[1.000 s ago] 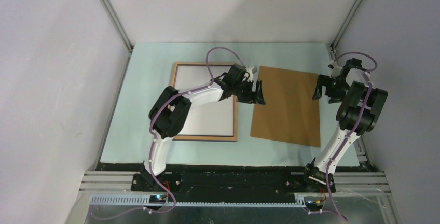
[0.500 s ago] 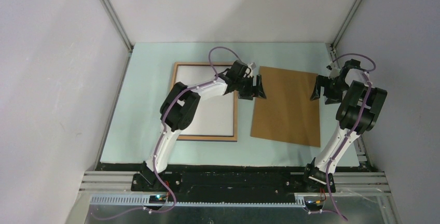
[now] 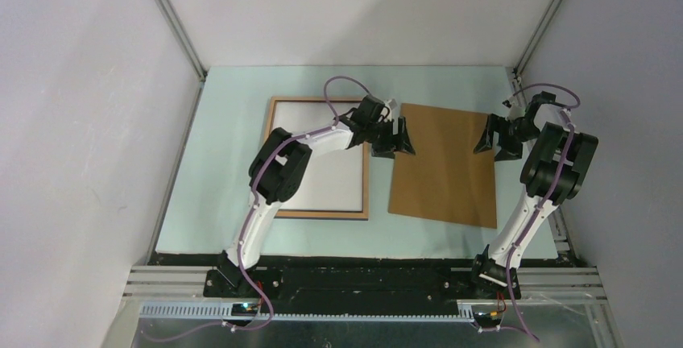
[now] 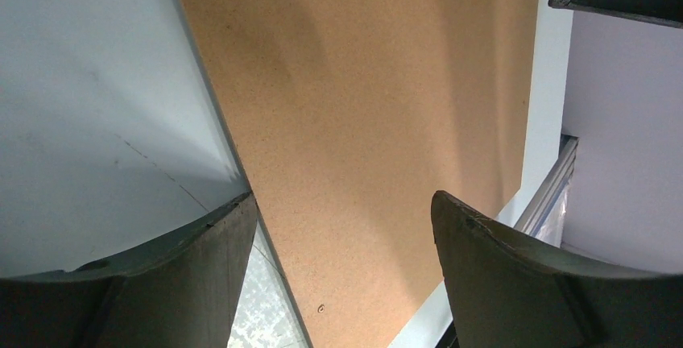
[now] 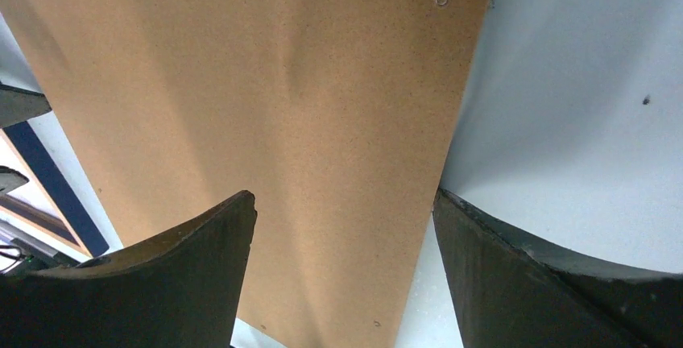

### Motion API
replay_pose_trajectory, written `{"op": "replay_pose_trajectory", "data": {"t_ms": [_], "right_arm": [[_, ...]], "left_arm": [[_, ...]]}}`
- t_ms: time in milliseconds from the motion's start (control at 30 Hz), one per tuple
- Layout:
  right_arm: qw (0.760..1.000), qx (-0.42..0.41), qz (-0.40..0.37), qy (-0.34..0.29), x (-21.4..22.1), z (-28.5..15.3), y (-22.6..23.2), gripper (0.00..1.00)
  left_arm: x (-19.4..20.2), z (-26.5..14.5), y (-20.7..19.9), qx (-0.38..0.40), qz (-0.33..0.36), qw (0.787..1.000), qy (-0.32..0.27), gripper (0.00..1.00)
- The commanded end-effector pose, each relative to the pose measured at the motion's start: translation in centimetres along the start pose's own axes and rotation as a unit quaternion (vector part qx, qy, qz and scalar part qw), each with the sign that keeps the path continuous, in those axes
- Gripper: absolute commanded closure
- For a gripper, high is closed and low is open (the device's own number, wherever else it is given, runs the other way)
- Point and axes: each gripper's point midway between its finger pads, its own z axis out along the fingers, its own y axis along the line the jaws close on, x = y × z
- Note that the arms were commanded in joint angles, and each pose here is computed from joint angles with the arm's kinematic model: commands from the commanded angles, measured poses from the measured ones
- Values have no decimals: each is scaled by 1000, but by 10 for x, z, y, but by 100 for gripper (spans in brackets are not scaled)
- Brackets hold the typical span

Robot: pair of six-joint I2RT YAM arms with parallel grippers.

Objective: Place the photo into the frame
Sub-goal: Pick up the photo frame item at the center of the board.

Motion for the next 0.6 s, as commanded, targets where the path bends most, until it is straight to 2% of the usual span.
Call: {"op": "replay_pose_trajectory", "data": {"t_ms": [0,567], "right_arm": [[996,-79,19,28,9,5,35,16],[980,-199,9,-2,4,-48,121,19]], "left_arm": [[25,-4,0,-9,-20,999,31,14],[21,-23,-7,-6,13,1000,19,14]]}}
